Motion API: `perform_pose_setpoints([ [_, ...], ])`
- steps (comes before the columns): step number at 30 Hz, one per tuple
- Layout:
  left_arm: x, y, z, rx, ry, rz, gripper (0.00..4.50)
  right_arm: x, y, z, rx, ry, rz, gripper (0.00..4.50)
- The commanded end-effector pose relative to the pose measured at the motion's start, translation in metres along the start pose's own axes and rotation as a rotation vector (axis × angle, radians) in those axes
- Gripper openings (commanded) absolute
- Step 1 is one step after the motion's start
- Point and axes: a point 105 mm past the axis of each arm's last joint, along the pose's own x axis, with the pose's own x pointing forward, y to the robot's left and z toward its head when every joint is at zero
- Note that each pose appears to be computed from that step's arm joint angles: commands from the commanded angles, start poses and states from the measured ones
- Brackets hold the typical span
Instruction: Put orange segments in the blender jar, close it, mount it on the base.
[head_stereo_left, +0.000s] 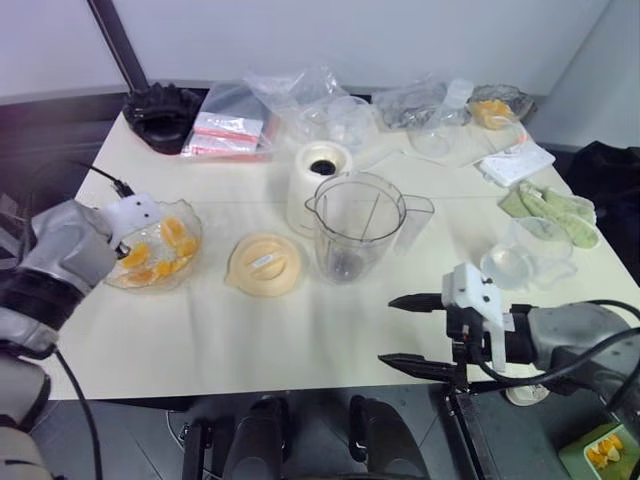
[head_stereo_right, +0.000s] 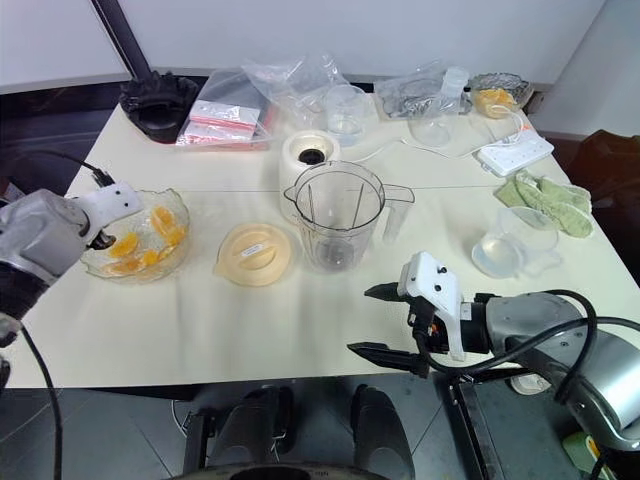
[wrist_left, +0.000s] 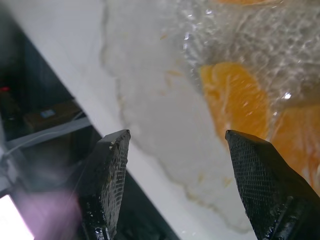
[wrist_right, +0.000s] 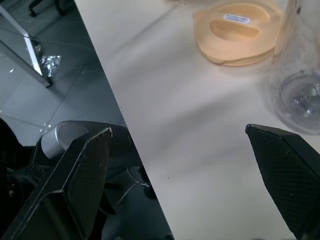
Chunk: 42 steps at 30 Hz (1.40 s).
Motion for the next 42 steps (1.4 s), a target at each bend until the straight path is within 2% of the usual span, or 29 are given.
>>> perform_pose_setpoints([
  [1, -0.011, 0.017, 0.012, -0.038, -0.028, 0.026, 3.18, 0.0, 0.007, 0.006, -0.026, -0.025, -0.001, 4.49],
  [7, -0.01, -0.007, 0.015, -0.011, -0.026, -0.07, 3.18, -0.001, 0.001, 0.004, -0.011, -0.013, -0.033, 4.49],
  [10, -0.003, -0.011, 0.013, -0.013, 0.0, -0.058, 3.18, -0.002, -0.003, 0.007, -0.012, -0.021, -0.043, 4.49],
  [13, 0.001, -0.017, 0.015, -0.078, 0.007, -0.074, 3.18, 0.0, -0.002, 0.011, 0.001, -0.053, -0.04, 4.49],
  [18, 0.008, -0.016, 0.017, -0.134, 0.046, -0.021, 3.18, 0.006, 0.002, 0.012, 0.014, -0.067, -0.042, 4.49],
  [21, 0.011, -0.012, 0.019, -0.23, 0.025, -0.049, 3.18, 0.008, 0.004, 0.013, 0.019, -0.079, -0.038, 4.49],
  [24, 0.013, 0.012, -0.006, -0.174, 0.115, 0.057, 3.18, 0.007, 0.004, 0.011, 0.024, -0.072, -0.038, 4.49],
  [26, 0.006, 0.003, 0.013, -0.383, -0.009, -0.11, 3.18, 0.005, 0.001, 0.009, 0.026, -0.065, -0.048, 4.49],
  [28, 0.002, 0.0, 0.024, -0.473, -0.075, -0.19, 3.18, 0.004, 0.0, 0.008, 0.026, -0.063, -0.054, 4.49],
  [33, 0.001, 0.022, 0.006, -0.657, -0.066, -0.16, 3.18, 0.009, 0.0, 0.003, 0.024, -0.063, -0.063, 4.49],
  [40, 0.003, 0.025, 0.001, -0.649, -0.051, -0.16, 3.18, 0.011, 0.002, 0.002, 0.028, -0.071, -0.061, 4.49],
  [42, 0.003, 0.023, 0.001, -0.563, -0.037, -0.155, 3.18, 0.01, 0.003, 0.001, 0.032, -0.068, -0.059, 4.49],
])
